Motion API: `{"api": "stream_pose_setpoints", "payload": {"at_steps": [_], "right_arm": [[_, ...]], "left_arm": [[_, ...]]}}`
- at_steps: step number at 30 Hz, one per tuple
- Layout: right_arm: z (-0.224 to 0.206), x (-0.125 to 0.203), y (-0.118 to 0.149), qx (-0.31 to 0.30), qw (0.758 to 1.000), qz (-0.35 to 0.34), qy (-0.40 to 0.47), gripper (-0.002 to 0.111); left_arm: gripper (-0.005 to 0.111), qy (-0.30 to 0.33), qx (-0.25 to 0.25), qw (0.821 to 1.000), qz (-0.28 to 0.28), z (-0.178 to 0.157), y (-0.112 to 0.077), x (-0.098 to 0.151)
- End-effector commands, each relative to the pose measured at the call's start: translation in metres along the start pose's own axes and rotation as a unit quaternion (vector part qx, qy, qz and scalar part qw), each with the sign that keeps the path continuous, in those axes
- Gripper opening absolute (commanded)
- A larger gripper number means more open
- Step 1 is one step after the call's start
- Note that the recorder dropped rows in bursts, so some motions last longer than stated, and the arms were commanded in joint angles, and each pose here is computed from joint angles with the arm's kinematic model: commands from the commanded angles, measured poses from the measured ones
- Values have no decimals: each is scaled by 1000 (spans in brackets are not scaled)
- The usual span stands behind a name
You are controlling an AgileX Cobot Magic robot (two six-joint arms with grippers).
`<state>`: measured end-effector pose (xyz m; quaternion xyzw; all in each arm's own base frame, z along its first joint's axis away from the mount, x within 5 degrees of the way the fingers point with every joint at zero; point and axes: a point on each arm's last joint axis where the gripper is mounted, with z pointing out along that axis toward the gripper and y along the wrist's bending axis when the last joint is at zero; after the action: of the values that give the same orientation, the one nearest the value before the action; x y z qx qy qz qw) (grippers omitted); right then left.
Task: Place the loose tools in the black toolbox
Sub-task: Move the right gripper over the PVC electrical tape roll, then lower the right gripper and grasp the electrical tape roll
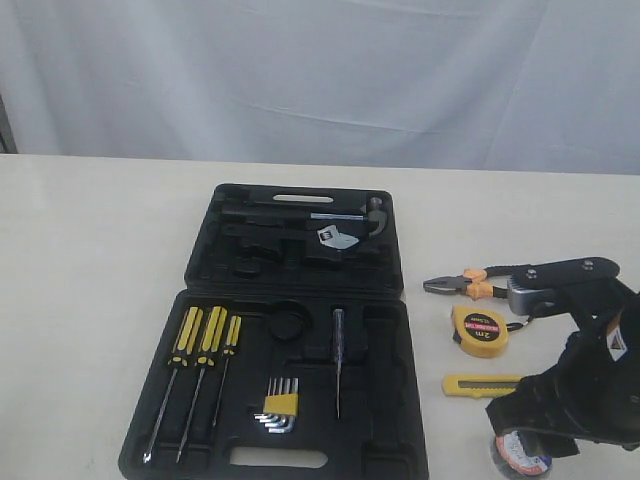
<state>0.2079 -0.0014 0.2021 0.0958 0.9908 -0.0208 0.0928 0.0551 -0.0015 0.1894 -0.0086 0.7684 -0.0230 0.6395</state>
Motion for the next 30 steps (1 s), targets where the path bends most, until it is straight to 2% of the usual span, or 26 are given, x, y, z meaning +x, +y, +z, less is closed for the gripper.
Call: {"api": "stream_pose_setpoints", "payload": {"at_steps": [1,12,24,30], "right_arm": [[-1,-4,1,-1,1000,-4,-17,66],[0,-15,5,-17,997,7,-71,67],[46,-25,5,21,1000,-5,-14,67],[62,-26,6,26,999,23,4,67]], "left_arm": [[0,0,1,1000,-2,0,0,1],[0,0,1,1000,-2,0,0,1],[0,0,1,1000,-2,0,0,1],[0,0,1,1000,-2,0,0,1]]}}
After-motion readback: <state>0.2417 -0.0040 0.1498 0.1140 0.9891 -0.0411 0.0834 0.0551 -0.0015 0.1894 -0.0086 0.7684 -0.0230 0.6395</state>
